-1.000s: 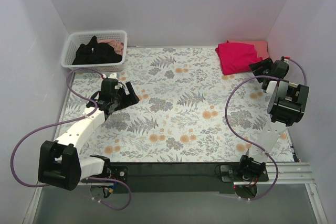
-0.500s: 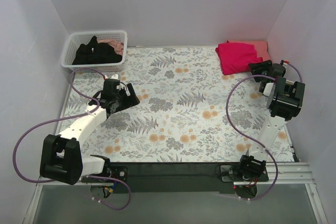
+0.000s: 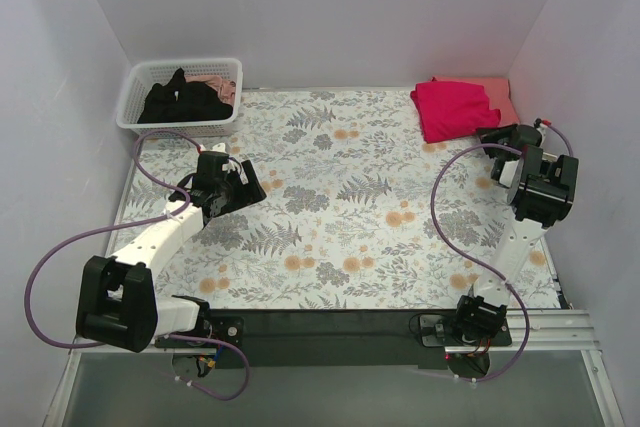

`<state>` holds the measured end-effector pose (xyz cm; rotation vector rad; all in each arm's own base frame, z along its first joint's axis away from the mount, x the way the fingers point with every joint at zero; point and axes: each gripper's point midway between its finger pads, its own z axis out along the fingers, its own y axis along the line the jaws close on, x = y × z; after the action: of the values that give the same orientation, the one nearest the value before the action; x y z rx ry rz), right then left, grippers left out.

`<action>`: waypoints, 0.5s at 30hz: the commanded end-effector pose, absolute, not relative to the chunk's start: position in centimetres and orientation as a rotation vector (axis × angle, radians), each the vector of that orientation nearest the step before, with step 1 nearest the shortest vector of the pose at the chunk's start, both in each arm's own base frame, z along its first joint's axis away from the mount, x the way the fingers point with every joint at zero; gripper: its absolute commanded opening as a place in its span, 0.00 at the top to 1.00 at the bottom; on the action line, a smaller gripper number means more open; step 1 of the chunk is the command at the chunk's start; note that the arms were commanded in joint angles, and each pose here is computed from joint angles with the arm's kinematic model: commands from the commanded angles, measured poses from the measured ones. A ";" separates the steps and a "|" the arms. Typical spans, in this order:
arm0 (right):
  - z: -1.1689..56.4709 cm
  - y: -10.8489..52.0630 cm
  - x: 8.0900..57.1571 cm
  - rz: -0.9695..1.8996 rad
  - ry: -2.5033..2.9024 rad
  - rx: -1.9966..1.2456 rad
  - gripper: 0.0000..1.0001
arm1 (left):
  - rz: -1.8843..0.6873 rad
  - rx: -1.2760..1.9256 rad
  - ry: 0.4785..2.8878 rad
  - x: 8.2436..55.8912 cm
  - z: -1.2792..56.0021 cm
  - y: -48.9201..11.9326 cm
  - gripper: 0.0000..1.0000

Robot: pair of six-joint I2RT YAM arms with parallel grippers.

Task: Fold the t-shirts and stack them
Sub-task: Neatly place the folded tshirt to the corner

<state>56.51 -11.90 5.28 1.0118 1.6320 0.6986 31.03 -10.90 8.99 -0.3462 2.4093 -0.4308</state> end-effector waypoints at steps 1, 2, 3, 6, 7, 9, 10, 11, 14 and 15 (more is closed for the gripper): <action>6.3 -13.5 55.9 0.685 1.547 1.054 0.99 | -0.443 -0.332 2.381 31.1 9.8 -10.8 0.19; 6.9 -13.6 55.7 0.682 1.532 1.050 0.99 | -0.446 -0.330 2.379 31.1 9.9 -10.9 0.19; 6.5 -13.4 55.2 0.682 1.538 1.062 0.99 | -0.448 -0.329 2.374 31.1 10.0 -10.9 0.19; 6.9 -13.2 54.3 0.688 1.519 1.077 0.99 | -0.450 -0.329 2.369 31.1 10.2 -10.9 0.19; 7.2 -13.1 54.2 0.694 1.503 1.075 0.99 | -0.452 -0.329 2.368 31.0 10.2 -10.9 0.20; 7.3 -12.9 53.4 0.708 1.484 1.089 0.99 | -0.455 -0.328 2.362 31.1 10.4 -10.9 0.20; 7.3 -12.9 53.3 0.711 1.479 1.094 0.99 | -0.454 -0.327 2.362 31.1 10.4 -10.9 0.20; 6.9 -12.8 53.3 0.717 1.481 1.106 0.99 | -0.456 -0.328 2.359 31.1 10.5 -10.9 0.20; 6.0 -12.9 53.1 0.714 1.486 1.131 0.94 | -0.457 -0.327 2.360 31.0 10.5 -10.9 0.20; 5.8 -12.9 53.1 0.711 1.491 1.132 0.90 | -0.459 -0.325 2.359 31.0 10.5 -11.0 0.20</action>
<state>53.11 -11.21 4.13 1.1179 1.5746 0.7314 31.02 -10.93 9.47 -0.3433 2.3943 -0.4380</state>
